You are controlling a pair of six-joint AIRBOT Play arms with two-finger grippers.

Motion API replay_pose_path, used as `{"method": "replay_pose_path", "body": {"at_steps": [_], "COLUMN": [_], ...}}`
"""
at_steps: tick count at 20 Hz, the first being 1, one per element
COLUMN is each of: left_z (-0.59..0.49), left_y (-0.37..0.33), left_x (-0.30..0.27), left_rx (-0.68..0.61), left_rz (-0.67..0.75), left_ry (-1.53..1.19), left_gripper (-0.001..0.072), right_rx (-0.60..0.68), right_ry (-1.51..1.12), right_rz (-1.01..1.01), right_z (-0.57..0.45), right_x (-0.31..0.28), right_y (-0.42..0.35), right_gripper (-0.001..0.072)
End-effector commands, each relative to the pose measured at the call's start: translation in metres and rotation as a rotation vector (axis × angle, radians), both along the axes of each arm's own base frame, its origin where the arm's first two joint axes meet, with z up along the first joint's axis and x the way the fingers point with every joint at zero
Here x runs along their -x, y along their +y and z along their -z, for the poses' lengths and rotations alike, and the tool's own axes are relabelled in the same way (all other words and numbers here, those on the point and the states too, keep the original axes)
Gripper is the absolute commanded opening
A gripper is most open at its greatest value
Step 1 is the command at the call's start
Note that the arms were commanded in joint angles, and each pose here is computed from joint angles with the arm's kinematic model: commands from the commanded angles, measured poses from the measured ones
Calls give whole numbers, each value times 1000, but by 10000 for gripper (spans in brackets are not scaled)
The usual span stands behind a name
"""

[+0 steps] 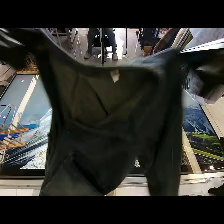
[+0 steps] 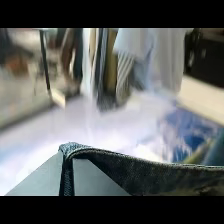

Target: Fold the clothes and pants, and hang the long-sleeved shirts on hangers.

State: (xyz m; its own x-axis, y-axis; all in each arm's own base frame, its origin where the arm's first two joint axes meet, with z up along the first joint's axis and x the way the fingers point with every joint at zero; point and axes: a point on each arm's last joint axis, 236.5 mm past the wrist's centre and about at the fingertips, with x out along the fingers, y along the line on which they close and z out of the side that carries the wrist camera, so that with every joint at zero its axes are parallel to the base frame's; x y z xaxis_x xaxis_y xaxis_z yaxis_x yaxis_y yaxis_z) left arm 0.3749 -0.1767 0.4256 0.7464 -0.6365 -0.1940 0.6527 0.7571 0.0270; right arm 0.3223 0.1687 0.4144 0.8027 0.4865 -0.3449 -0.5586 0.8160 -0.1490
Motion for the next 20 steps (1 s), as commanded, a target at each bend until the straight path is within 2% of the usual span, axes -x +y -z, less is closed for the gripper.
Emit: {"method": "replay_pose_path", "body": {"at_steps": [1, 3, 4, 5, 6, 7, 11, 16, 20], "left_z": [164, 242, 274, 299, 320, 338, 363, 330, 307], "left_y": [10, 10, 7, 3, -1, -5, -8, -8, -7], "left_x": [-75, -95, -102, -108, -113, -118, -121, -115, -108], "left_rx": [-75, -55, -50, -53, -57, -58, -64, -56, -54], "left_rz": [-37, -29, -19, -11, -8, -5, -2, 1, 6], "left_ry": [433, 621, 694, 745, 782, 813, 862, 798, 759], "left_gripper": [17, 17, 17, 17, 18, 17, 18, 18, 19], "right_rx": [-24, -263, -435, -587, -658, -668, -504, -652, -836], "right_ry": [364, 552, 641, 755, 848, 926, 1189, 1358, 1365], "right_rz": [86, 76, 75, 76, 45, -2, -166, 202, 453], "right_z": [144, 226, 257, 283, 299, 309, 345, 450, 462], "right_x": [-134, -205, -232, -245, -243, -231, -140, -109, -129], "right_y": [-5, 6, 15, 22, 25, 26, 63, 140, 153], "right_gripper": [29, 44, 345, 583, 494, 466, 449, 446, 444]}}
